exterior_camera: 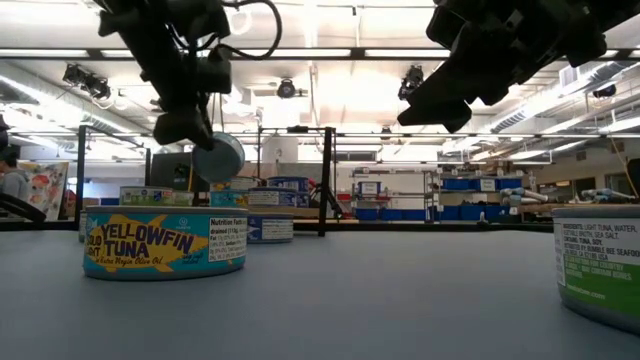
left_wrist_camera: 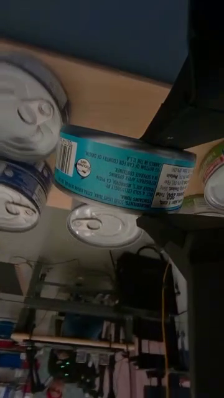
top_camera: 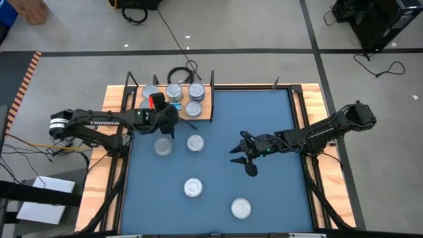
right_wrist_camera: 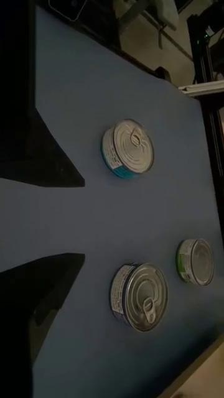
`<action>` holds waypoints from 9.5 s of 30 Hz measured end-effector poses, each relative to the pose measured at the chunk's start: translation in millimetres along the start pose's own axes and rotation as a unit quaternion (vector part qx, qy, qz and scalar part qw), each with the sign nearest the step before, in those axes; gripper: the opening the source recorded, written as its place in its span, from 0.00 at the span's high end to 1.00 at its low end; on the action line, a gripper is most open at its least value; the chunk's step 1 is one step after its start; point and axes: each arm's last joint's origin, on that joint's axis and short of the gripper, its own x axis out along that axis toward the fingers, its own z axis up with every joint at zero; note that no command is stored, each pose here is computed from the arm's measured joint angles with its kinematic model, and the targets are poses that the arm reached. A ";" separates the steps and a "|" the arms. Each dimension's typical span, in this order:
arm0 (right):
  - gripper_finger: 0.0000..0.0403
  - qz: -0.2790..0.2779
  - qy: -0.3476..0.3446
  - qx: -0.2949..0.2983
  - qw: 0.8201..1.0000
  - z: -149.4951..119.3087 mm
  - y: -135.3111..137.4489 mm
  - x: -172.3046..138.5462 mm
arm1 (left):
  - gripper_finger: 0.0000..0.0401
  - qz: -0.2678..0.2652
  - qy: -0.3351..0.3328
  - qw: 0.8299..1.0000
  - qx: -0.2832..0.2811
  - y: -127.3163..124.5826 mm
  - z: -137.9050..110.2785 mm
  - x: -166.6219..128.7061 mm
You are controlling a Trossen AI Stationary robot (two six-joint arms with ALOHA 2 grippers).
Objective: Stack canned seafood by type on shelf
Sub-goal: Put the yellow blue tuna can on the shelf, then stack the green tuna can on top of the other green tuna can on the shelf
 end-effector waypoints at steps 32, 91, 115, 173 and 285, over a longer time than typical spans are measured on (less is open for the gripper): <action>0.53 -0.011 -0.002 -0.001 1.000 -0.1 -0.5 0.1 | 0.58 -0.032 0.037 0.999 -0.012 -13.9 -15.9 36.5; 0.53 0.006 -0.002 -0.021 1.000 -1.2 6.8 -0.3 | 0.69 -0.310 -0.046 0.945 0.093 -75.3 -0.4 -8.0; 0.53 0.002 -0.003 -0.024 1.000 -1.1 6.5 -0.4 | 0.98 -0.256 0.006 0.957 0.132 -103.3 3.0 16.1; 0.53 0.017 -0.004 -0.028 0.999 -2.7 15.1 -1.2 | 1.00 -0.280 0.075 0.957 -0.007 19.3 10.9 53.2; 0.97 -0.030 -0.110 -0.095 0.989 1.0 13.7 65.3 | 1.00 -0.307 -0.175 0.931 -0.088 -115.7 -29.9 -82.0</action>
